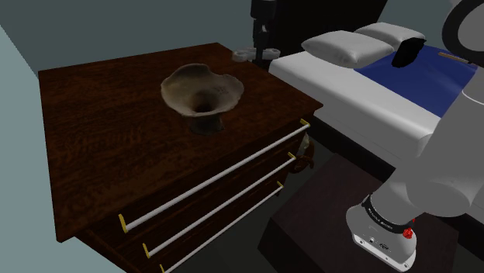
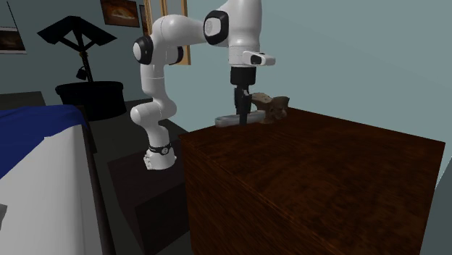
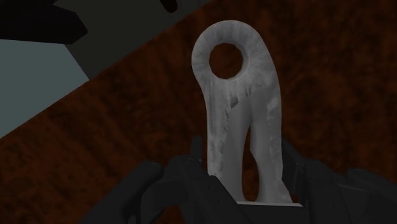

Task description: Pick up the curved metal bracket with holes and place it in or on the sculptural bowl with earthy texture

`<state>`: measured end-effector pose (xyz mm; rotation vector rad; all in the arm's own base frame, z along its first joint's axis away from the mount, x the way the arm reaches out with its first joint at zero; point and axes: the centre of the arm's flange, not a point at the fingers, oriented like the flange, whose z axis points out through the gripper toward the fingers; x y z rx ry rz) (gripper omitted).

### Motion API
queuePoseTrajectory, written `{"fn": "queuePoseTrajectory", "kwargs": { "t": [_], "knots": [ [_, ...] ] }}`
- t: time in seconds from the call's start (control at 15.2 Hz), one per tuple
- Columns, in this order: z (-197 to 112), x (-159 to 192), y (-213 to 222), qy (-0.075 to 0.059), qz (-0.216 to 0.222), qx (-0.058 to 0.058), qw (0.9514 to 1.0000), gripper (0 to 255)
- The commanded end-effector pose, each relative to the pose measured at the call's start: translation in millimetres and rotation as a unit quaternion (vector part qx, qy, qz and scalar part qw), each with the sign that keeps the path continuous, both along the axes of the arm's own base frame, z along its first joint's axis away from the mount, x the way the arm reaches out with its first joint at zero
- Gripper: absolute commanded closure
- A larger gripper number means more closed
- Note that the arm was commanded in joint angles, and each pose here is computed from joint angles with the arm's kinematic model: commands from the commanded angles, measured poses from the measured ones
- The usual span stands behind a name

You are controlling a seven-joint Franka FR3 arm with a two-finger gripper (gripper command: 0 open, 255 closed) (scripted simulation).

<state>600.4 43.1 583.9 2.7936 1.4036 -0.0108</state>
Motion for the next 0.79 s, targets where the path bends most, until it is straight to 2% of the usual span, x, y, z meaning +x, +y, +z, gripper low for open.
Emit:
{"fn": "queuePoseTrajectory", "kwargs": {
  "t": [0.0,0.73],
  "knots": [
    [11,0,0,0.000,0.000,0.000,1.0000,255],
    [69,0,0,0.000,0.000,0.000,1.0000,255]
  ]
}}
